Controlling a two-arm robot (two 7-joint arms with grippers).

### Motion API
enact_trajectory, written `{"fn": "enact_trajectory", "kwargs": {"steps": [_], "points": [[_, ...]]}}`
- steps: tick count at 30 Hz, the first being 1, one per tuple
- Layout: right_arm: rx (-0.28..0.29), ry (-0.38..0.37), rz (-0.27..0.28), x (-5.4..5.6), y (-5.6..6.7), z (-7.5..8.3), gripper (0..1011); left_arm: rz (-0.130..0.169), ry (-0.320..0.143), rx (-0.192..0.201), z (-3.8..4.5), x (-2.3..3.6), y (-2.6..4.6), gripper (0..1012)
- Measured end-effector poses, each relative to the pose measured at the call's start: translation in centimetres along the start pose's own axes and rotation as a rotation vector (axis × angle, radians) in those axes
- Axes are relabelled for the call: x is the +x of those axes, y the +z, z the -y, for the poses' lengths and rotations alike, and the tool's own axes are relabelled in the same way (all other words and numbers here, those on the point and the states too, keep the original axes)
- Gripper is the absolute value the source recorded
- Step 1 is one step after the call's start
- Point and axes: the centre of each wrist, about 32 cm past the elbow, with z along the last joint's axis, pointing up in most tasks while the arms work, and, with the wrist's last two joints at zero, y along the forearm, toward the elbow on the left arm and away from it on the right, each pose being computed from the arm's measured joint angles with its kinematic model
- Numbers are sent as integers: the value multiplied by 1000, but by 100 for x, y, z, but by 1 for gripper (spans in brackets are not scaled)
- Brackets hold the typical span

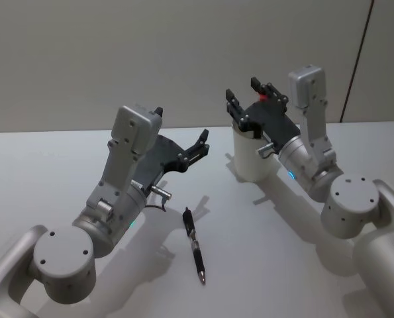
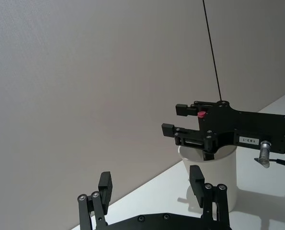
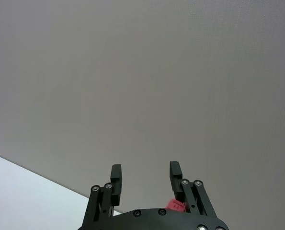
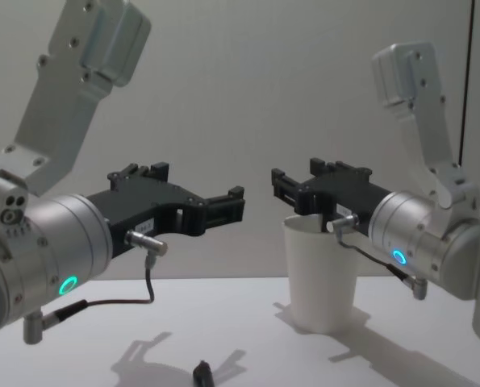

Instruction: Place the pen into the pen holder.

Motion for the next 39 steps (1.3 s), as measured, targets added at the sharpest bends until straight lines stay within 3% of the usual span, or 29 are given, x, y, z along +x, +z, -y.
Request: {"fn": "enact_trajectory", "kwargs": {"steps": [3, 14, 20, 29, 39], "points": [[-1, 0, 0, 0, -2, 2, 707, 0, 0, 0, 0, 0, 0, 1001], [-2, -1, -2, -1, -6, 6, 992, 0, 0, 0, 0, 0, 0, 1001], [10, -1, 1, 3, 10, 15, 1002, 0, 0, 0, 0, 0, 0, 1001], [84, -17, 24, 43, 91, 78, 1002, 0, 0, 0, 0, 0, 0, 1001], [197, -61, 73, 209, 313, 212, 1002, 0, 0, 0, 0, 0, 0, 1001]]}}
